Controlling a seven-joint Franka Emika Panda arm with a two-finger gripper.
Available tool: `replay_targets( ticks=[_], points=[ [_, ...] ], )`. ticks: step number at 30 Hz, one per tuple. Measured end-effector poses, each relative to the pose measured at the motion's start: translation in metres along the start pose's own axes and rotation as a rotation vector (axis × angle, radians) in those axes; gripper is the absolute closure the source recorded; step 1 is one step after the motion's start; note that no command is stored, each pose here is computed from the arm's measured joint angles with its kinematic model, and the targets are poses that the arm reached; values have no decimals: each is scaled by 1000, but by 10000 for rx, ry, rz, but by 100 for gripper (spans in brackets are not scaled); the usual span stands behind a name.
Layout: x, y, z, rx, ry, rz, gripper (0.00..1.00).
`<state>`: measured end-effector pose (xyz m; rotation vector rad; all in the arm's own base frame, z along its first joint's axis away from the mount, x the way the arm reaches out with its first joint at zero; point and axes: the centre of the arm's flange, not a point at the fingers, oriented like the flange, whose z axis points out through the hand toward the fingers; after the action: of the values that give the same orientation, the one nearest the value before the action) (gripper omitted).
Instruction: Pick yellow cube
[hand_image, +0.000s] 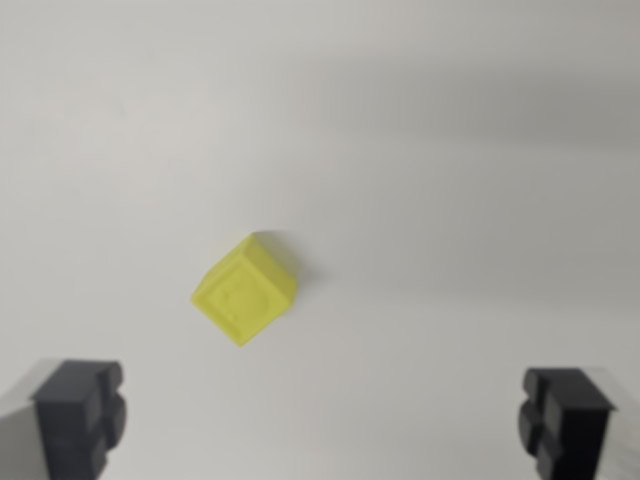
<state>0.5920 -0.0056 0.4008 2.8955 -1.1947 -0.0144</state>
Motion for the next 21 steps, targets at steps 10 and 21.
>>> replay_targets(
  ticks=[10,21],
  points=[
    [-5,1,8,1,2,-333,0],
    [-17,4,35,15,12,-1128,0]
  ],
)
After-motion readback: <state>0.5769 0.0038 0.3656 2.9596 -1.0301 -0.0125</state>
